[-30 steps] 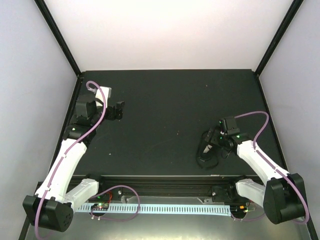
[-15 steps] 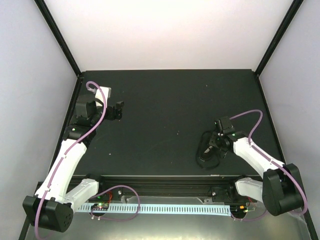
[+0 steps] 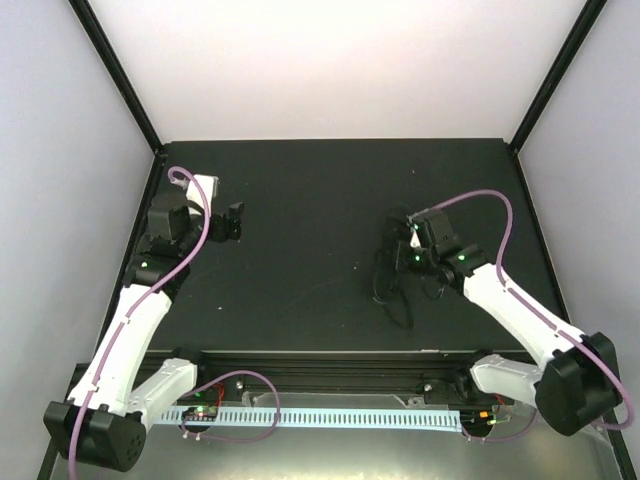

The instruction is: Tie the shoes

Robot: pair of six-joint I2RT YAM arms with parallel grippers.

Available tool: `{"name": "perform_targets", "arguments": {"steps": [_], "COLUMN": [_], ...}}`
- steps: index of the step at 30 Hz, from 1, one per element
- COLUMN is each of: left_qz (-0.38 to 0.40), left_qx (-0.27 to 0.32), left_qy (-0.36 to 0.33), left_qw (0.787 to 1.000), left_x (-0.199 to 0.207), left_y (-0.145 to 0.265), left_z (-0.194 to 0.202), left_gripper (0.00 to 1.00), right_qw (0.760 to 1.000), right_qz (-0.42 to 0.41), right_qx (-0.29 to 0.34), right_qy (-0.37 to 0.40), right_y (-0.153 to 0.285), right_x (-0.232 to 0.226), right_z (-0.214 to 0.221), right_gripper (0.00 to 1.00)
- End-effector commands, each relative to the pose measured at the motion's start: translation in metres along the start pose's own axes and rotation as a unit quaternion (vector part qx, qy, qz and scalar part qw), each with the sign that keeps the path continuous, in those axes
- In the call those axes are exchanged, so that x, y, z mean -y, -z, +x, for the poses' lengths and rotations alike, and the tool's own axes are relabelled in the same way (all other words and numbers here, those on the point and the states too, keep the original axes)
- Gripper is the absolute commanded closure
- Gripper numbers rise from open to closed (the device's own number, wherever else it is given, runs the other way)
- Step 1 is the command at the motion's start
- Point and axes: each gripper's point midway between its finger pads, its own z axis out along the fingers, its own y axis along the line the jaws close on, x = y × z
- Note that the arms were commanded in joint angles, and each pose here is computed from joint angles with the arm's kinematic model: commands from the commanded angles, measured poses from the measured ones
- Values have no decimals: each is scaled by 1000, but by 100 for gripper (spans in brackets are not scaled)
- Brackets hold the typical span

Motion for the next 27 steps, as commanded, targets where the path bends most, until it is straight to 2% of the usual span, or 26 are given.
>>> {"name": "perform_targets", "arguments": {"steps": [1,6,14,20,23,27], "left_qz": [-16,-17,-6,72,119,166], "left_qx": [20,20,17,6,-35,-100], "left_qy": [-11,-10,-8,-18,33,145], "left_qw": [1000,1000,1000,997,992,970], "left_x": [-4,-5,-1,35,60,92], "left_y": [7,8,6,0,-6,-24], "left_z": [-9,-7,-6,-1,15,63], "left_gripper": [1,1,1,1,1,4], "right_qw": [983,977,983,988,985,984], "right_qz": [-135,-160,-140,-92,-99,-89], "right_qx": [102,102,44,4,-16,-55], "right_qy": [71,94,107,125,137,142], "right_y": [66,75,19,-22,-31,-46], "right_x": [-91,-118,-119,-101,-110,-117], "right_z": [-53,-53,-14,7,17,38], "right_gripper": [98,98,98,98,98,98]}}
